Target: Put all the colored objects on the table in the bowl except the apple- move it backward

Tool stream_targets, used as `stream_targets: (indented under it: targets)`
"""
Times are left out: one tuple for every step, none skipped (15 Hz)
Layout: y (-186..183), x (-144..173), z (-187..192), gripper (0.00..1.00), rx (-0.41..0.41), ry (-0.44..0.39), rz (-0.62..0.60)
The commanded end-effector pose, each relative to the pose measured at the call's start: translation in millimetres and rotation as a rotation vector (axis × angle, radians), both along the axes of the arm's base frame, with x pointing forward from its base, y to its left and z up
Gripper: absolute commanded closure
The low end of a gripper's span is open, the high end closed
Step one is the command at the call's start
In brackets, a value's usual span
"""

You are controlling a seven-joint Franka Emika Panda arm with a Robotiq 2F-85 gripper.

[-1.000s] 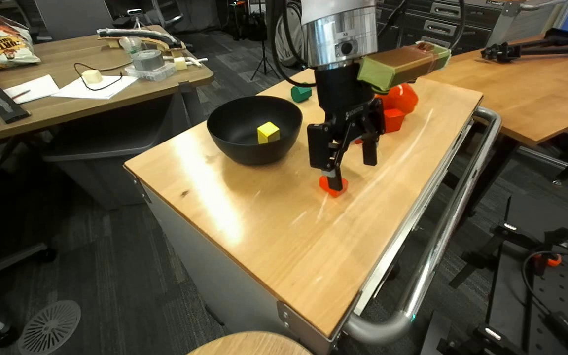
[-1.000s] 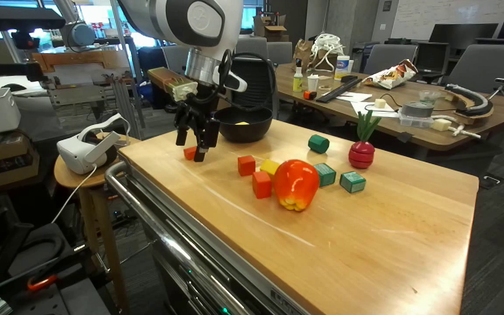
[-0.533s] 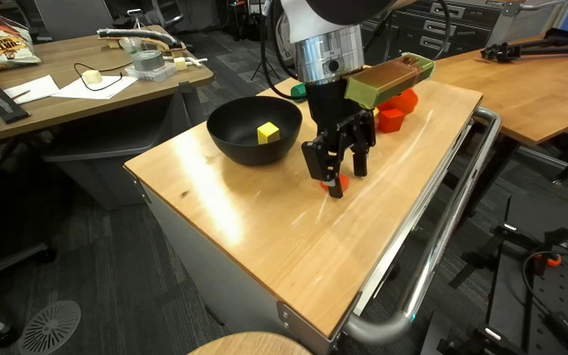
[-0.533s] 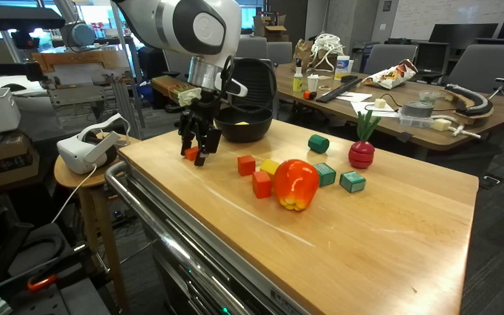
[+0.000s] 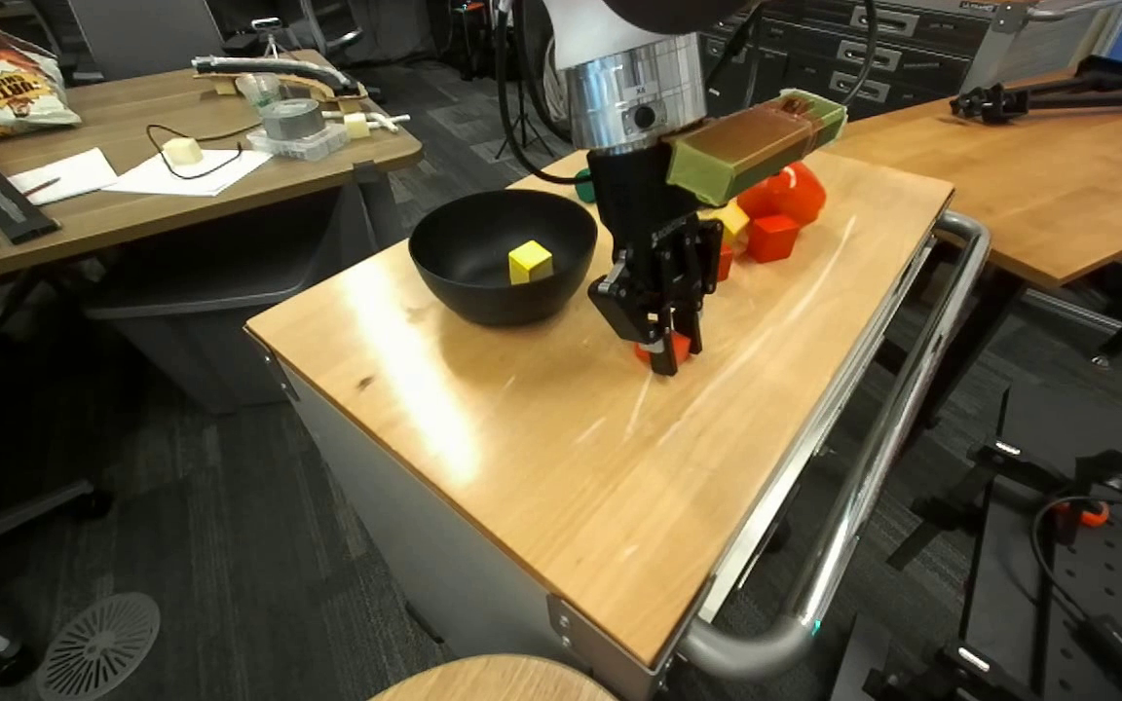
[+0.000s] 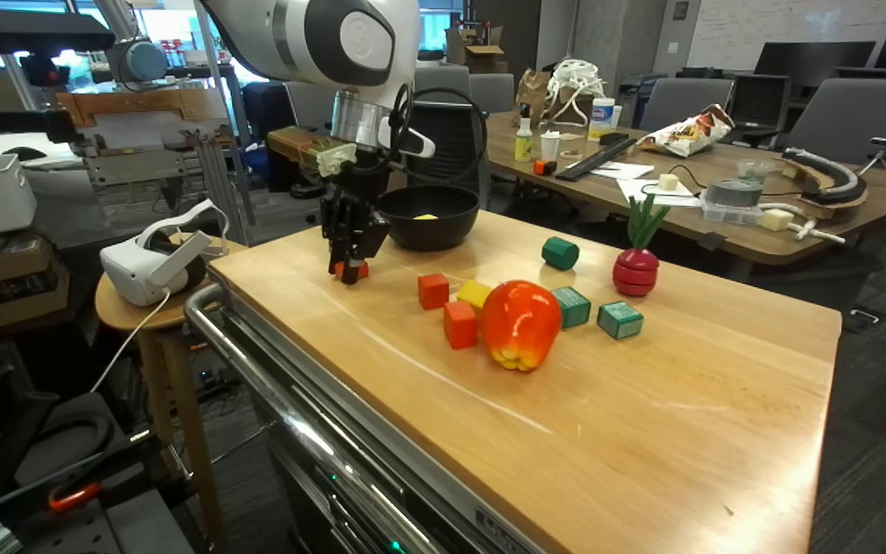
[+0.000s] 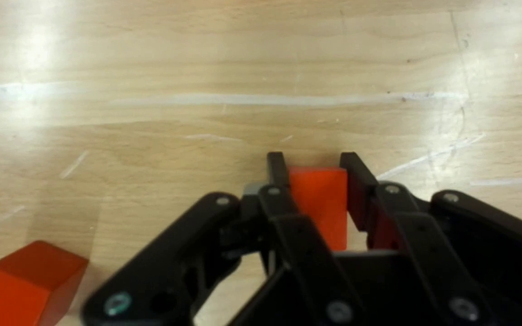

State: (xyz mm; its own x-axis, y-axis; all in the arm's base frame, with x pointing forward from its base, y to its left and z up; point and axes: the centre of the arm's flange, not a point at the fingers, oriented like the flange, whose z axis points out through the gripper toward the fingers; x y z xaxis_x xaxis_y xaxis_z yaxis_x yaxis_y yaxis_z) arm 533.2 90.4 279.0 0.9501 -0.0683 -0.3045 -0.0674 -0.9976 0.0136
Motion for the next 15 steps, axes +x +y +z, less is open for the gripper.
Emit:
stream_targets:
  targets:
    - [13, -10, 55, 0.92, -0.059, -0.14, 0.082]
    - [20, -15, 84, 0.92, -0.075, -0.174, 0.11]
    - [26, -16, 100, 0.92, -0.108, -0.203, 0.136]
    - [33, -18, 121, 0.92, -0.124, -0.247, 0.168]
    - [38, -16, 147, 0.92, -0.131, -0.307, 0.187]
    - [44, -13, 170, 0.92, -0.122, -0.368, 0.202]
    - [46, -1, 186, 0.92, -0.107, -0.426, 0.205]
    - [48, 13, 200, 0.92, -0.075, -0.481, 0.193]
    - [49, 32, 208, 0.92, -0.066, -0.531, 0.175]
    - [49, 46, 215, 0.92, -0.061, -0.559, 0.164]
    - [49, 61, 215, 0.92, -0.064, -0.572, 0.158]
    - [47, 72, 213, 0.92, -0.067, -0.577, 0.156]
    - [46, 85, 206, 0.92, -0.069, -0.569, 0.152]
    - [44, 98, 196, 0.92, -0.061, -0.552, 0.14]
    - [42, 111, 182, 0.92, -0.056, -0.526, 0.128]
